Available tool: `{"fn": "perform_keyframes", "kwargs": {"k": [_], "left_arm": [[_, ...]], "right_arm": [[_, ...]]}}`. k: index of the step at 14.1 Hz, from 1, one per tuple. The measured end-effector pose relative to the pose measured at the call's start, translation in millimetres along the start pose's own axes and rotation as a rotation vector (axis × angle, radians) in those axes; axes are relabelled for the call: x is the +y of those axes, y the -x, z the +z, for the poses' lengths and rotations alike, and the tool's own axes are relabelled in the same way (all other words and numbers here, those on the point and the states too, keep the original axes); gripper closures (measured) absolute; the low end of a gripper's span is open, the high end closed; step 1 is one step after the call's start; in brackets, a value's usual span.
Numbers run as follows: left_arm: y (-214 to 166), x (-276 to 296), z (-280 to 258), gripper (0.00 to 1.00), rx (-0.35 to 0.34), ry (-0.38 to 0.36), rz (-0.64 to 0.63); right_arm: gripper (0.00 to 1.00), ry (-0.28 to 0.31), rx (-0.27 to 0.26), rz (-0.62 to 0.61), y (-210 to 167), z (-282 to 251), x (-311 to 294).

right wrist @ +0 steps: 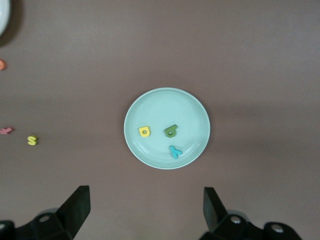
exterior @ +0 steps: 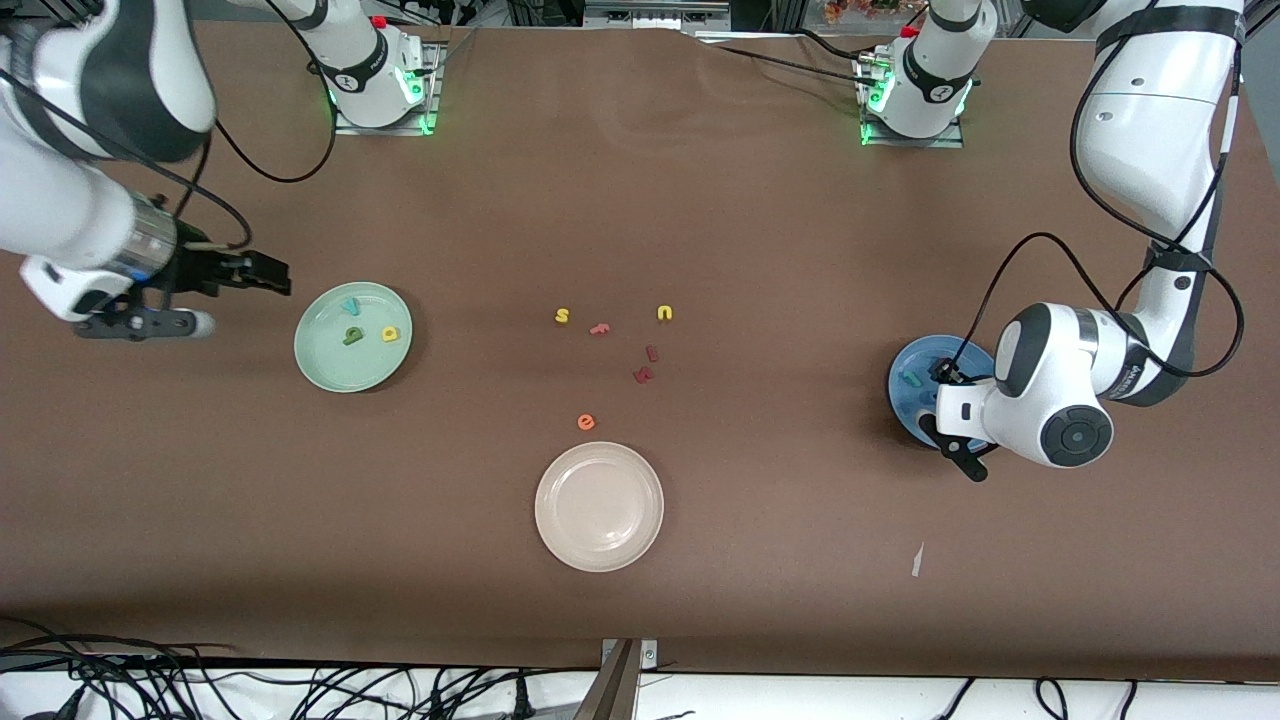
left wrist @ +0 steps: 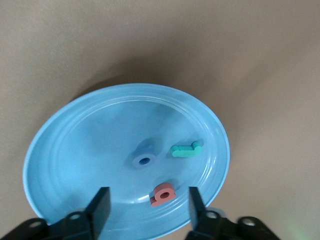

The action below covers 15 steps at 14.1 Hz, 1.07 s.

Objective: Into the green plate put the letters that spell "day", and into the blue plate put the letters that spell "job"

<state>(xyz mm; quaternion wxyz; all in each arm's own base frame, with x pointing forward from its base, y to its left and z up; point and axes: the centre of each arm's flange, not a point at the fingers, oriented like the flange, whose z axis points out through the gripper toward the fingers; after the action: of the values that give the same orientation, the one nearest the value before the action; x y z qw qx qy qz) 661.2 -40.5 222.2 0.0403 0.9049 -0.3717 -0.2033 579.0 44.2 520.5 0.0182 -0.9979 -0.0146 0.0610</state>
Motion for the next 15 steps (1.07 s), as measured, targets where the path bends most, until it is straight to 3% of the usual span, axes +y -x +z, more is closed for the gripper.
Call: {"fn": "perform_keyframes", "kwargs": {"k": [2,5,9,13,15], "left_arm": [[2.4,-0.8,-11.6,0.01,-0.002,0.0,-0.025],[8.1,4.3,-43.0,0.0,0.001,-0.004,-0.179],[19.0,21.8,-91.5,0.0,0.077,0.034,-0.333],[44.0,31.5,-134.8,0.0,0.112,0.033,-0.457],[59.1,39.5,-156.5,0.0,0.115,0.028,-0.529]], "right_arm": [[0.0,-0.004,0.028,-0.004,1.8,-35.6,-2.5],[0.0,0.01,0.037,0.018,-7.3,-32.0,6.5],[0.0,-0.002,0.061,-0.041,-10.7,-41.0,44.0],[0.0,-0.058,0.062,-0.042,12.6,-70.1,71.5],[0.0,-0.045,0.07,-0.047,21.3,-80.5,75.7]]}}
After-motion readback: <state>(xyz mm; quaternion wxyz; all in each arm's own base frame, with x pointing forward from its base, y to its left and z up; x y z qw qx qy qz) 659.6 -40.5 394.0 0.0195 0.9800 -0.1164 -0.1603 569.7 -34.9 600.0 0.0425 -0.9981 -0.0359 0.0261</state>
